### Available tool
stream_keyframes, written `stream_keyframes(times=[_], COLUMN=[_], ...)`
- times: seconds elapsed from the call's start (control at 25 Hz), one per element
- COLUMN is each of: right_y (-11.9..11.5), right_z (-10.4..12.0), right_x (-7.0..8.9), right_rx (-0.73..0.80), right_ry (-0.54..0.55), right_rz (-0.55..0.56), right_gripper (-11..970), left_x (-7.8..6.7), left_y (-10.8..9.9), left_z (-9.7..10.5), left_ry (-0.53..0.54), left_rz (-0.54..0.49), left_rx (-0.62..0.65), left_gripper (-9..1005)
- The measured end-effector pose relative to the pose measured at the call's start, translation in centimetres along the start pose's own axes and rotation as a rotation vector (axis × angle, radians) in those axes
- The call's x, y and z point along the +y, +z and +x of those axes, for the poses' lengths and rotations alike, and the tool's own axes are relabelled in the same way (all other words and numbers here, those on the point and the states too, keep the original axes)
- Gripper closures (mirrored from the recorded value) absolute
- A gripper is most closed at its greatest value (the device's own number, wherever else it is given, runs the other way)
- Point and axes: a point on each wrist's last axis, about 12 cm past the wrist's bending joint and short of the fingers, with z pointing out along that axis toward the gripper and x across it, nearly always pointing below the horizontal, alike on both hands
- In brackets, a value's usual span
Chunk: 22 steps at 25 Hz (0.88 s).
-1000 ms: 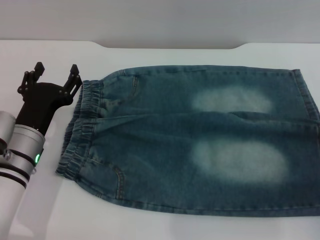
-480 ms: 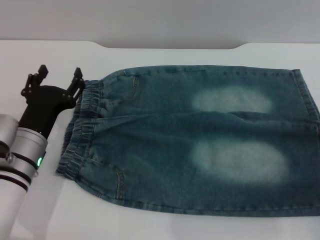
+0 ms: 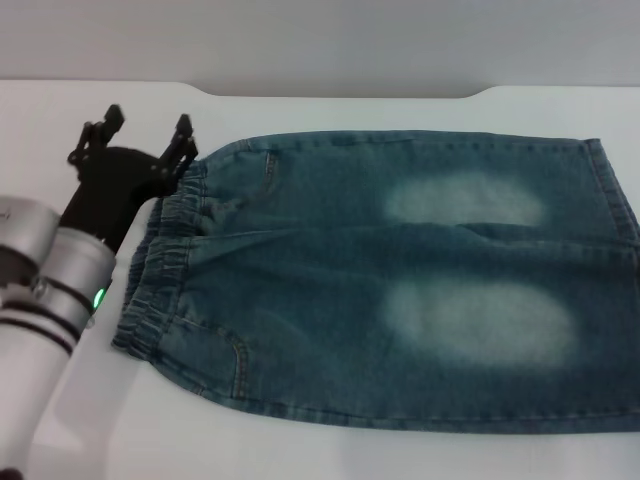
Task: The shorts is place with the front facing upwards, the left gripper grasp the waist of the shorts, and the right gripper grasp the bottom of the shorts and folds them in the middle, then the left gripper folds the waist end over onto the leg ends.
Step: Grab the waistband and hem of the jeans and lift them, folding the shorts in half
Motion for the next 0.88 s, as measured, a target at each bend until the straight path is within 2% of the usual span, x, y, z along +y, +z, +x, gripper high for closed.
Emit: stream_keyframes(times=[0.2,0.32,0.6,0.76,0.88], right_y=[-0.1,-0.3,-0.5,-0.5,-0.5], right_z=[0.0,0.1,0.2,0.2,0.2], right_x=[0.0,-0.1,-0.2,0.0,0.1], right_rx=[0.002,0.006,0.011,0.011,0.011], right_ry=[0.002,0.003,0.004,0.02,0.027], right_rz=[0.001,0.005,0.009,0.008,0.007], right_gripper=[264,264,264,264,264], left_x=[-1.0,-1.1,-0.6,-1.2,-1.6], left_y=[1.8,2.5,3.1,3.0,2.6], left_z=[-2.0,-4.4,-10.2,-13.0,-15.0], left_ry=[0.053,0.04,0.091,0.147,0.163], left_rz=[0.026,0.034,0.049,0.091,0.123], left_rx=[0.034,0.049,0.192,0.305,0.344], left_gripper=[178,181,186,189,191])
